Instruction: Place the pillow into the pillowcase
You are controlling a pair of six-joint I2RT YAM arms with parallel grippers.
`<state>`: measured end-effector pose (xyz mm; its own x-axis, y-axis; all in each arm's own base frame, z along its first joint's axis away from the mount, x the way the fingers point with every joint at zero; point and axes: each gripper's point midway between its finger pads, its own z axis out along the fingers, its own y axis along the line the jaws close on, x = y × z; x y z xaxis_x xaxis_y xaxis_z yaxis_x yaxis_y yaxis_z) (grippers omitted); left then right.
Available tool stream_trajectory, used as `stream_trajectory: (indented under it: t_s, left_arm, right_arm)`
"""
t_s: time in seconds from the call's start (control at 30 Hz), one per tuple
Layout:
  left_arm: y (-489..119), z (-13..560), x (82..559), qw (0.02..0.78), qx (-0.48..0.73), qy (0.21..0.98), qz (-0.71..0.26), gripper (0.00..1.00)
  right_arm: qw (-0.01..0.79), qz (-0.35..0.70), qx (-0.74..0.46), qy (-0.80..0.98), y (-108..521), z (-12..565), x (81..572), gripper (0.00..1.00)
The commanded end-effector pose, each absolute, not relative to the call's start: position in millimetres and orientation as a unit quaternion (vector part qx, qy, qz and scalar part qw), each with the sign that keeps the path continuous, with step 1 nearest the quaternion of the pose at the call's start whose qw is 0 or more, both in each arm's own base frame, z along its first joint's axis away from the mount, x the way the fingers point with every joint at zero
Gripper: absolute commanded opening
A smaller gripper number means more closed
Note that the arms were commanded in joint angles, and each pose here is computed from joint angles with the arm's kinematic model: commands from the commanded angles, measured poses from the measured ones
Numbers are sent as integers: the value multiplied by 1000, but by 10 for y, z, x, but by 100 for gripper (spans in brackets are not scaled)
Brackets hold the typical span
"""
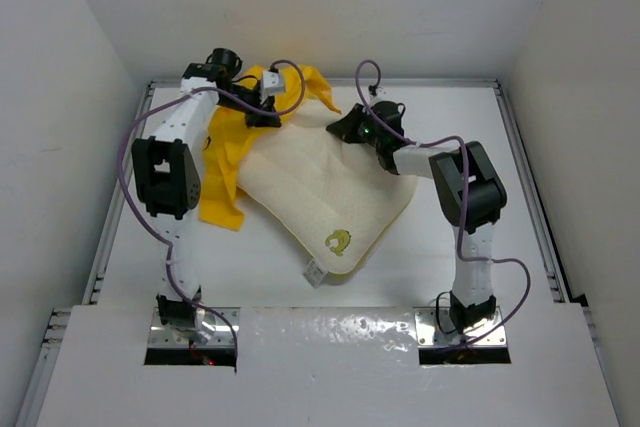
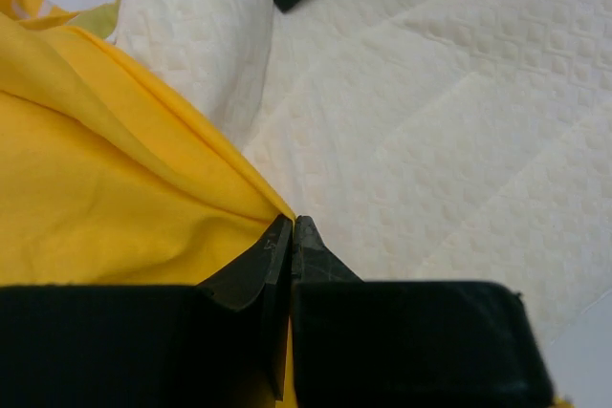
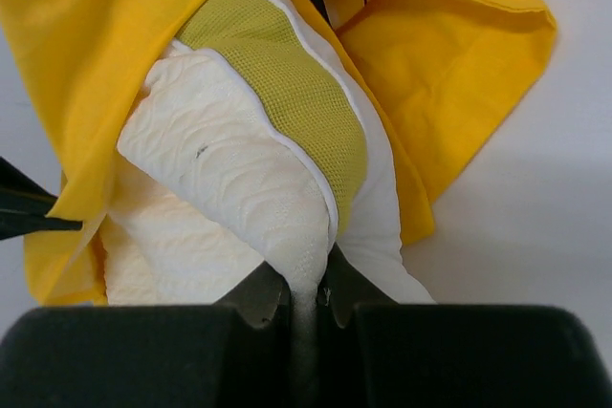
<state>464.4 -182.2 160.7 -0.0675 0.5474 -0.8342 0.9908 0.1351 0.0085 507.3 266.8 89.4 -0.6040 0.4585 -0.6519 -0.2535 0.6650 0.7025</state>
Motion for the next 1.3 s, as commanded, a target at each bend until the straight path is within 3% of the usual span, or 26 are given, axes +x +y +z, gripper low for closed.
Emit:
stream_trajectory:
  t_s: [0.0, 0.2, 0.27, 0.3, 0.4, 0.5, 0.63, 0.77, 0.87, 0.9, 0.93, 0.97, 1.03, 1.27]
  left_arm:
    - [-1806, 1880, 4400, 361, 559, 665, -339, 0]
    - [-1780, 1965, 4365, 356, 562, 667, -336, 0]
    - [-1727, 1985, 4320, 350, 570, 667, -329, 0]
    - [-1667, 1969, 4301, 341, 571, 675, -319, 4]
    - [-1588, 2029, 4443, 347, 545, 711, -277, 60]
    - [-1638, 2205, 4759, 395, 521, 732, -193, 70]
    - [-1683, 2298, 4950, 414, 478, 762, -139, 70]
    - [-1400, 2175, 5158, 414, 434, 798, -56, 66]
    - [-1337, 2118, 5223, 418, 425, 802, -35, 45]
    - [-1338, 2088, 5214, 415, 429, 802, -36, 33]
    - [-1343, 2077, 5197, 412, 430, 802, -39, 27]
    - [-1365, 2066, 5185, 411, 432, 801, -45, 13]
    - [-1385, 2093, 5164, 411, 431, 802, -53, 0]
    - [-1774, 2818, 5164, 491, 426, 746, -144, 0]
  right_arm:
    - [558, 435, 55, 704, 2681, 1966, 5255, 0]
    - [574, 400, -74, 711, 2894, 2332, 5052, 0]
    - [536, 403, -143, 728, 3084, 2286, 4798, 0]
    - [536, 387, -196, 724, 3170, 2304, 4707, 0]
    - [484, 367, -285, 742, 3447, 2010, 4263, 0]
    - [455, 412, -286, 736, 3645, 1905, 4027, 0]
    - [462, 434, -271, 724, 3764, 2003, 4016, 0]
    - [474, 445, -271, 710, 3795, 2158, 4010, 0]
    - [471, 448, -276, 708, 3826, 2160, 3971, 0]
    - [471, 447, -275, 709, 3815, 2151, 3973, 0]
    - [470, 448, -273, 709, 3813, 2149, 3967, 0]
    - [470, 447, -273, 710, 3807, 2147, 3962, 0]
    - [472, 446, -273, 710, 3794, 2155, 3953, 0]
    - [492, 409, -250, 727, 3662, 2197, 4094, 0]
